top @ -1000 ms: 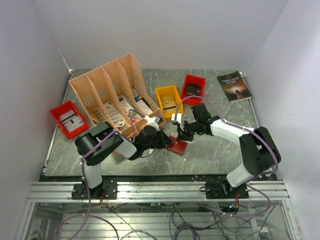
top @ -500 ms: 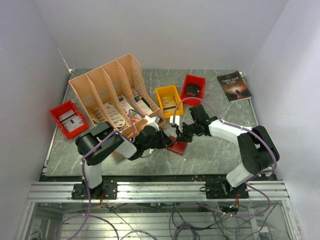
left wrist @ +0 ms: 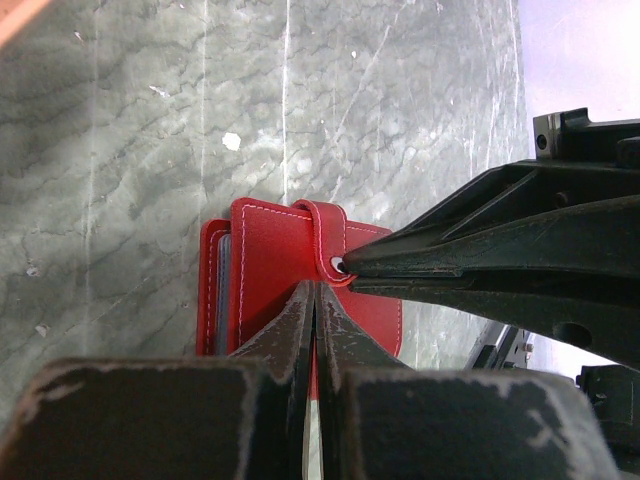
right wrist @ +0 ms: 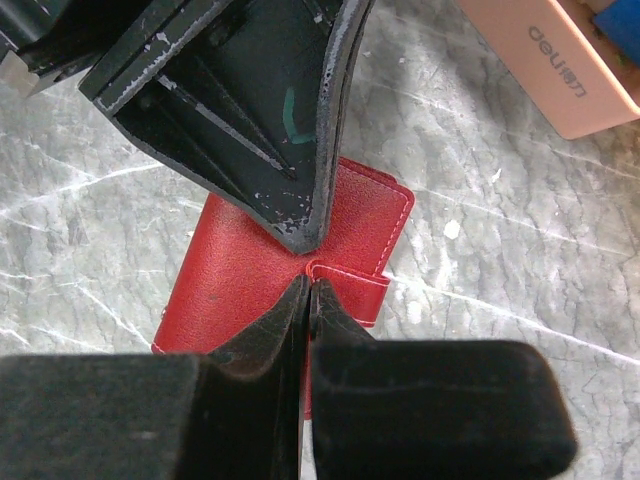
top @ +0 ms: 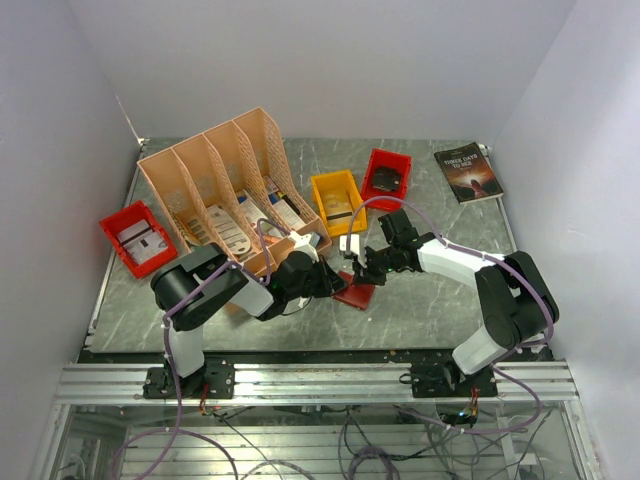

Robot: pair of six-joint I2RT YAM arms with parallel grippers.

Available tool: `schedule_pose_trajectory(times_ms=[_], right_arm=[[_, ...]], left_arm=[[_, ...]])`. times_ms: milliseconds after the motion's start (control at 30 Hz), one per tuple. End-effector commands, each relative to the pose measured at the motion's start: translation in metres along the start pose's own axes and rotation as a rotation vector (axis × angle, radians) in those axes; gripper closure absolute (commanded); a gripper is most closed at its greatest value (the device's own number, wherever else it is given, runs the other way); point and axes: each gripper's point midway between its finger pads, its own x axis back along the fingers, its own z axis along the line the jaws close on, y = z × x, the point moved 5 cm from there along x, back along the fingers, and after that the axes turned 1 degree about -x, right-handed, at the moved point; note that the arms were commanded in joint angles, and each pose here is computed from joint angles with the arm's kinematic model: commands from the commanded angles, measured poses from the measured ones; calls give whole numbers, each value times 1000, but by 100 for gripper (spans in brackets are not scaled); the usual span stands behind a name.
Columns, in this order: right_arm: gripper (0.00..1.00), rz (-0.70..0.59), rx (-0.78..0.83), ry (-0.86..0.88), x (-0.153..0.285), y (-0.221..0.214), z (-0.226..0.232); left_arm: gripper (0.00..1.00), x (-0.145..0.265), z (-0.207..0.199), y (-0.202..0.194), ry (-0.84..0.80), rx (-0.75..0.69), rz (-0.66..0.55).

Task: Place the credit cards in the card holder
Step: Close the card holder at the center of the board.

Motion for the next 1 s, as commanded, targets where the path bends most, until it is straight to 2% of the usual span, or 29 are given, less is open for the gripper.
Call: schedule_pose_trajectory(times_ms=[0, 367, 967], right_arm=[[100, 93, -69, 87, -4, -24, 21], [100, 163, -39, 134, -9, -34, 34], [100, 260, 3, 136, -4, -48, 44]], left_arm=[[93, 3, 8, -7, 25, -9, 15], [93, 3, -3, 1, 11, -23, 6], [93, 0, 12, -12, 49, -23, 51]])
